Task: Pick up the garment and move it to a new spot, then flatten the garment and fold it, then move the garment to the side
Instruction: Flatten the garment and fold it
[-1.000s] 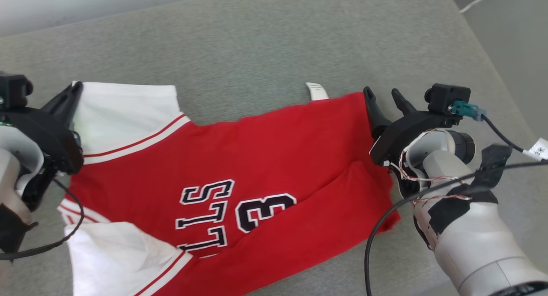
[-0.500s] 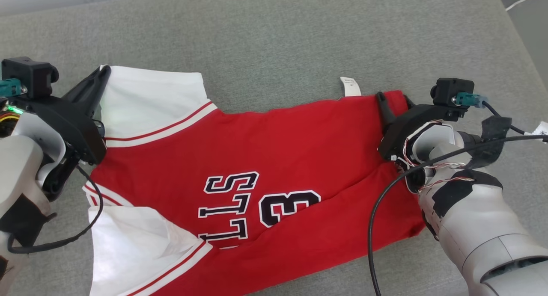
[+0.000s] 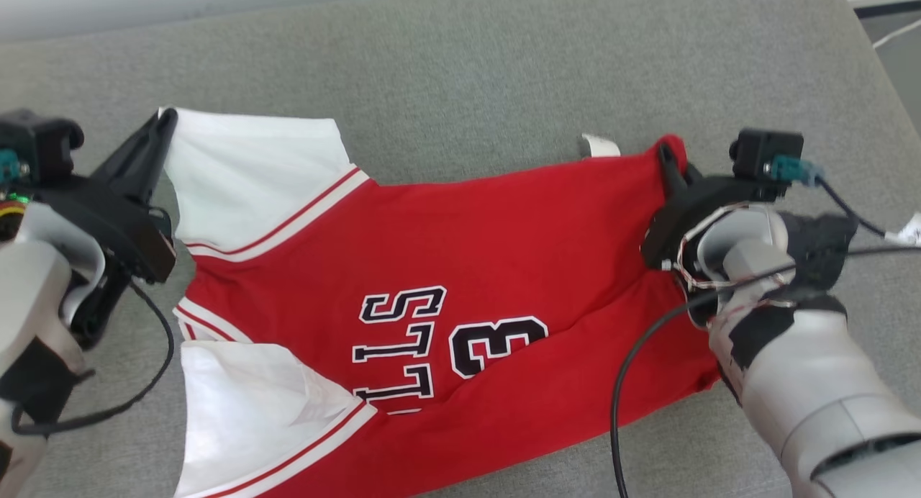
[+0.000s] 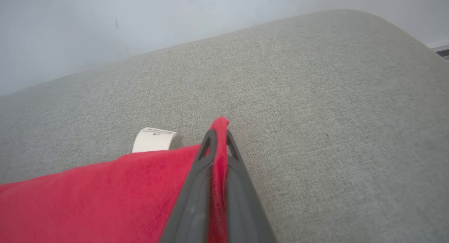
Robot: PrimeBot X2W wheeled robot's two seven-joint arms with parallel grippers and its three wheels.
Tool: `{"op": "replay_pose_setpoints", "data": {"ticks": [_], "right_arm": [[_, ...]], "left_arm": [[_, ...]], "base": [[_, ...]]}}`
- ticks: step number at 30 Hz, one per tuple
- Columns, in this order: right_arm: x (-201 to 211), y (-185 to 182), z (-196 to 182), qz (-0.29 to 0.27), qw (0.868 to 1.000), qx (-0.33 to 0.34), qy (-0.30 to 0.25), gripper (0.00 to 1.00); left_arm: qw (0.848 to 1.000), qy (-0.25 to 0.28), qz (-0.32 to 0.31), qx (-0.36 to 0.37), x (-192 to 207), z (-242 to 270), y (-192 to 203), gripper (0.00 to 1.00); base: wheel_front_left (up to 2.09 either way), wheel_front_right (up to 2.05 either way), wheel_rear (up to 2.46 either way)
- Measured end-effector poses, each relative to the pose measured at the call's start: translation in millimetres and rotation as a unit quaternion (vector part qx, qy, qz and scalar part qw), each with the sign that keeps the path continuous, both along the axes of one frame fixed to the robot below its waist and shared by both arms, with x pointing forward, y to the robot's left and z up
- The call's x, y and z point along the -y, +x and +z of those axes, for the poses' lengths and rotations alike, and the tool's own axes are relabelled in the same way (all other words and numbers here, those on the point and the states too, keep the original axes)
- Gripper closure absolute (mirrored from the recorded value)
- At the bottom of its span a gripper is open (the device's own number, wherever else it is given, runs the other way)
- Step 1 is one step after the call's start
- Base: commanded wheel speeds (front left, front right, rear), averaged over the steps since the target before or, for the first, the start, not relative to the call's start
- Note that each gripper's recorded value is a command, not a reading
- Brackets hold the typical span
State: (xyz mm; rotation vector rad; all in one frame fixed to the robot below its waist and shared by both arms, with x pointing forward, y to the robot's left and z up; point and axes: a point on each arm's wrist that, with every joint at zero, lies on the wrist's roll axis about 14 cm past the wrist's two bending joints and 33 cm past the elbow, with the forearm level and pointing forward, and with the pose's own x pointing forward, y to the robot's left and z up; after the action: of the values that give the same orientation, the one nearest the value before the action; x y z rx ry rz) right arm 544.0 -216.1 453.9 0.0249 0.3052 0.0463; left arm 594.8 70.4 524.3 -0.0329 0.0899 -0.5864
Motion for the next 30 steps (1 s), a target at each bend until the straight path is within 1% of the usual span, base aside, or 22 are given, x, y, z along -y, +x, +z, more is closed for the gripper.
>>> {"op": "replay_pose_setpoints", "data": {"ticks": [4, 8, 12, 13, 14, 15, 17, 21, 24, 26, 30], "right_arm": [[-4, -14, 0, 0.008, 1.0, 0.008, 0.01, 1.0], [-3, -24, 8, 0.013, 0.999, 0.028, 0.019, 1.0], [-8, -35, 14, 0.029, 0.998, 0.041, 0.03, 1.0], [-8, -35, 14, 0.029, 0.998, 0.041, 0.03, 1.0], [-9, -40, 17, 0.033, 0.998, 0.047, 0.04, 1.0], [-9, -40, 17, 0.033, 0.998, 0.047, 0.04, 1.0], [-12, -48, 18, 0.047, 0.997, 0.05, 0.042, 1.0], [-19, -61, 18, 0.064, 0.995, 0.052, 0.054, 1.0], [-16, -70, 18, 0.067, 0.994, 0.053, 0.06, 1.0], [-14, -75, 15, 0.066, 0.994, 0.051, 0.066, 1.0], [-13, -83, 9, 0.069, 0.993, 0.045, 0.08, 1.0]], "left_arm": [[1.0, -0.016, 0.007, 0.008, -7, 6, -14, 1.0], [0.999, -0.032, 0.009, 0.011, -12, 9, -33, 1.0], [0.999, -0.048, -0.003, 0.018, -5, 14, -53, 1.0], [0.999, -0.048, -0.003, 0.018, -5, 14, -53, 1.0], [0.998, -0.056, -0.009, 0.026, 0, 21, -62, 1.0], [0.998, -0.056, -0.009, 0.026, 0, 21, -62, 1.0], [0.997, -0.07, -0.008, 0.037, 1, 29, -76, 1.0], [0.995, -0.081, 0.001, 0.05, -3, 33, -98, 1.0], [0.994, -0.094, 0.013, 0.053, -6, 30, -117, 1.0], [0.992, -0.116, 0.028, 0.049, -9, 29, -129, 1.0], [0.99, -0.129, 0.036, 0.038, -10, 17, -155, 1.0]], "base": [[0.0, 0.0, 0.0], [0.0, 0.0, 0.0], [0.0, 0.0, 0.0], [0.0, 0.0, 0.0], [0.0, 0.0, 0.0], [0.0, 0.0, 0.0], [0.0, 0.0, 0.0], [0.0, 0.0, 0.0], [0.0, 0.0, 0.0], [0.0, 0.0, 0.0], [0.0, 0.0, 0.0]]}}
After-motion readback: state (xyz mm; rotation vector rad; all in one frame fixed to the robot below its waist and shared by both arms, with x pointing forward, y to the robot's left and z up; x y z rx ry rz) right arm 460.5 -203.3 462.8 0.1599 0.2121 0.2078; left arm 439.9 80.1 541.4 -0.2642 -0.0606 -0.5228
